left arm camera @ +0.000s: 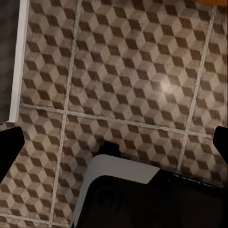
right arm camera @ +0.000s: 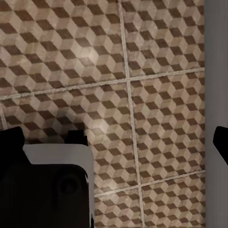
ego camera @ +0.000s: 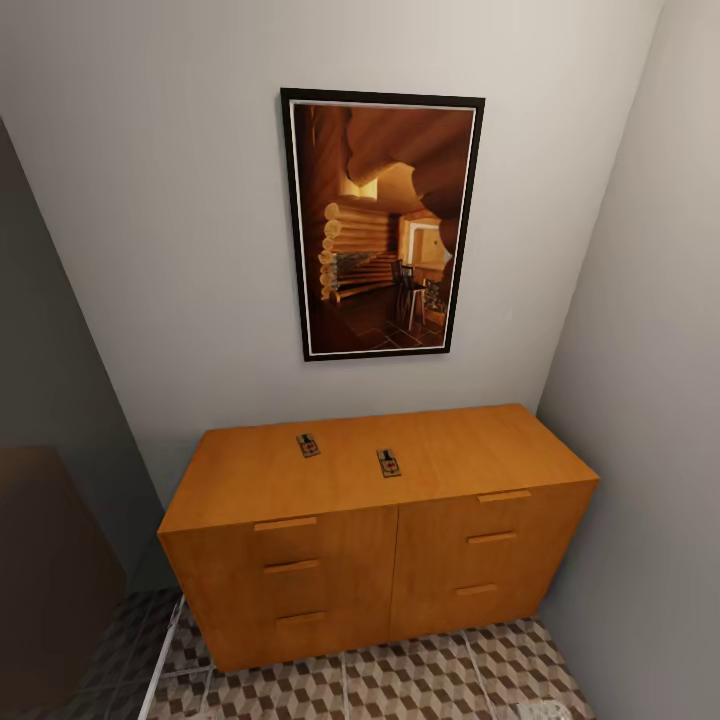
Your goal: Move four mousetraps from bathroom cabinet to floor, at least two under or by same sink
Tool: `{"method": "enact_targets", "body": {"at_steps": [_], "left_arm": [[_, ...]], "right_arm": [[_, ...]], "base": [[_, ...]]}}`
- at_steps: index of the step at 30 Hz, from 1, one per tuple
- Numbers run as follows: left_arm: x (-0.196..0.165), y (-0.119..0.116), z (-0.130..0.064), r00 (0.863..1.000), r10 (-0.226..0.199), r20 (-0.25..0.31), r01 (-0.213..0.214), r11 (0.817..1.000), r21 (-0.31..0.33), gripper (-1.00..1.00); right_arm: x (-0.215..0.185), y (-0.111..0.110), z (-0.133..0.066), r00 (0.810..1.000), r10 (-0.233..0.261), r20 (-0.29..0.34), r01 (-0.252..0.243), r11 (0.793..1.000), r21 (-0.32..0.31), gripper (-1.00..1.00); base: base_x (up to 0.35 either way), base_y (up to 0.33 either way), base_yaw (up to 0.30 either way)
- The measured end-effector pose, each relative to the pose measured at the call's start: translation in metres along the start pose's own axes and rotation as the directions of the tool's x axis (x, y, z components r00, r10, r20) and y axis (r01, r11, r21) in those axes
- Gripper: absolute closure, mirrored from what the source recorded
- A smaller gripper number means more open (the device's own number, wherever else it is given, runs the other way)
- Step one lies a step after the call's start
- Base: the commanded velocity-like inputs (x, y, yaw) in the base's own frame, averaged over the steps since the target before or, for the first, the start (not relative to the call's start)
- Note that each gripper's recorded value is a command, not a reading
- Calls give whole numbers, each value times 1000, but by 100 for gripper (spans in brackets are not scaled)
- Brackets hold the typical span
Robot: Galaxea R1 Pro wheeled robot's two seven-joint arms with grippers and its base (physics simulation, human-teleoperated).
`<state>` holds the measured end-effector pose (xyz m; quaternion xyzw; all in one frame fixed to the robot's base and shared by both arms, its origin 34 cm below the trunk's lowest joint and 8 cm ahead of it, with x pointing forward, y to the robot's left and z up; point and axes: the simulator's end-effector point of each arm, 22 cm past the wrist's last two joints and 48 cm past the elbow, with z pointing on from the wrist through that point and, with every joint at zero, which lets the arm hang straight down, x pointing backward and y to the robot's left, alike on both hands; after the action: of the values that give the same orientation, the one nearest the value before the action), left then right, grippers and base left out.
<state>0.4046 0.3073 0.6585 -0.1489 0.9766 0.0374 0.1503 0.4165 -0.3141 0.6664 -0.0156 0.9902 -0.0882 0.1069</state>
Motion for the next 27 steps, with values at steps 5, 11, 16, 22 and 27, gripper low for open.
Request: {"method": "enact_targets", "body": {"at_steps": [5,11,16,22,27], "left_arm": [[-34,-30,-8,999,18,-29,-16,998,55,-100],[-95,-59,-34,999,40,-15,-38,992,118,-100],[-152,-85,-75,998,69,15,-71,982,175,-100],[-166,-110,-102,995,95,8,-94,971,219,-100],[-181,-125,-128,993,119,7,-117,961,250,-100]], "right_arm": [[-48,12,-9,996,6,91,-3,1000,-28,-100],[-84,27,-26,996,-2,88,7,998,-64,-100],[-145,52,-70,994,-22,112,36,992,-124,-100],[-170,56,-95,992,-17,125,36,989,-146,-100],[-192,56,-127,993,-8,115,28,984,-175,-100]], "base": [[0,0,0],[0,0,0],[0,0,0],[0,0,0],[0,0,0]]}}
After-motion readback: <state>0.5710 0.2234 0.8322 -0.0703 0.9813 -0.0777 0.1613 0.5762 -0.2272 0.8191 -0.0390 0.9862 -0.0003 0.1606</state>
